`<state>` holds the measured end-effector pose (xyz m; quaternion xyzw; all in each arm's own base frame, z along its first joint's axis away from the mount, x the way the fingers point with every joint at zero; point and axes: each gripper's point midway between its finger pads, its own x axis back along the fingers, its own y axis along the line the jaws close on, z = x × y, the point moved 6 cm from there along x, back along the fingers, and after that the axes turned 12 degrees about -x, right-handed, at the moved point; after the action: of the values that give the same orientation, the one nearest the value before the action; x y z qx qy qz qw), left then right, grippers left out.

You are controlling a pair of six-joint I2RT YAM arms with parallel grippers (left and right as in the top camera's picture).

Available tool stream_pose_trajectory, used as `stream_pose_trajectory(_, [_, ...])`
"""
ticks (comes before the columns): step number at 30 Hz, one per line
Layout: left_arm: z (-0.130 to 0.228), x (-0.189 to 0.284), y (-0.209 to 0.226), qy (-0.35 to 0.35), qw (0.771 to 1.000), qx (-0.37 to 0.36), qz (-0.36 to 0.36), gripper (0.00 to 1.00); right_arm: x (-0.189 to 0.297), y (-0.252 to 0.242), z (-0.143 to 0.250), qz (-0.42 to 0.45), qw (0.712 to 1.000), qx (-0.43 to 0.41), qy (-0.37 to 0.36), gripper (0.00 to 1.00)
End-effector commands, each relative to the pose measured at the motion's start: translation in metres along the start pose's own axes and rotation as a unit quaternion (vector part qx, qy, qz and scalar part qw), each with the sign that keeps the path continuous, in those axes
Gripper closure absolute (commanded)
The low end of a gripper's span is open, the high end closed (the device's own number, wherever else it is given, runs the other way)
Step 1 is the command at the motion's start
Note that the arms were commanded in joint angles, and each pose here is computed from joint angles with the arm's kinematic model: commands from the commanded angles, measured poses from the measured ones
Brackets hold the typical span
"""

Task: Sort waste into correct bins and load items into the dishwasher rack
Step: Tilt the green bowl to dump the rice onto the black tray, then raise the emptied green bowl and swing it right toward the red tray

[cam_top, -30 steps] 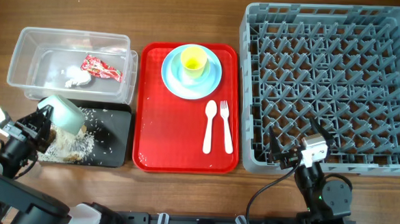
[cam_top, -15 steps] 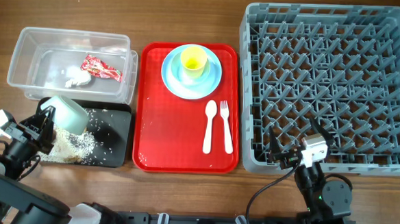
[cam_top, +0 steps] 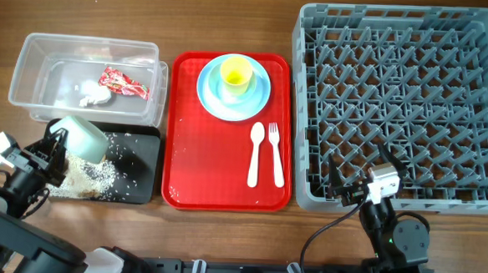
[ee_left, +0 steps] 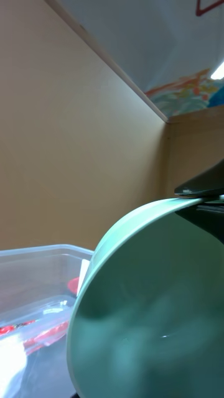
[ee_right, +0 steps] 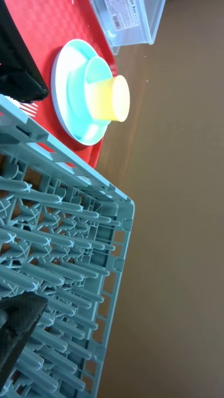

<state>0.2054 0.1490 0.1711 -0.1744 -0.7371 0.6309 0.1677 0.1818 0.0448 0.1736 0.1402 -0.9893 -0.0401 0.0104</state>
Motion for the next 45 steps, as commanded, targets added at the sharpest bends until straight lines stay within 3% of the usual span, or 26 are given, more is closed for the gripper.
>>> stream_pose_trajectory(1, [0.006, -0.015, -0.018, 0.032, 0.998, -0.048, 0.019, 0.96, 0.0, -0.001, -0.001, 0.003, 1.0, 0.002, -0.003, 0.0])
stream_pose_trajectory(9, [0.02, -0.037, -0.034, 0.088, 0.993, -0.079, -0.027, 0.96, 0.0, -0.001, -0.001, 0.003, 1.0, 0.002, -0.003, 0.0])
stream_pose_trajectory(22, [0.045, -0.069, -0.064, 0.116, 0.97, -0.15, -0.151, 0.96, 0.0, -0.001, -0.001, 0.004, 1.0, 0.002, -0.003, 0.0])
stream_pose_trajectory(32, [0.101, -0.108, -0.093, 0.131, 0.926, -0.271, -0.229, 0.96, 0.0, -0.001, -0.001, 0.004, 1.0, 0.002, -0.003, 0.0])
stream_pose_trajectory(38, [0.144, -0.133, -0.09, 0.18, 0.889, -0.334, -0.257, 0.96, 0.0, -0.001, -0.001, 0.004, 1.0, 0.002, -0.003, 0.0])
stream_pose_trajectory(45, [0.176, -0.145, -0.085, 0.219, 0.866, -0.362, -0.267, 0.96, 0.0, -0.001, -0.001, 0.004, 1.0, 0.002, -0.003, 0.0])
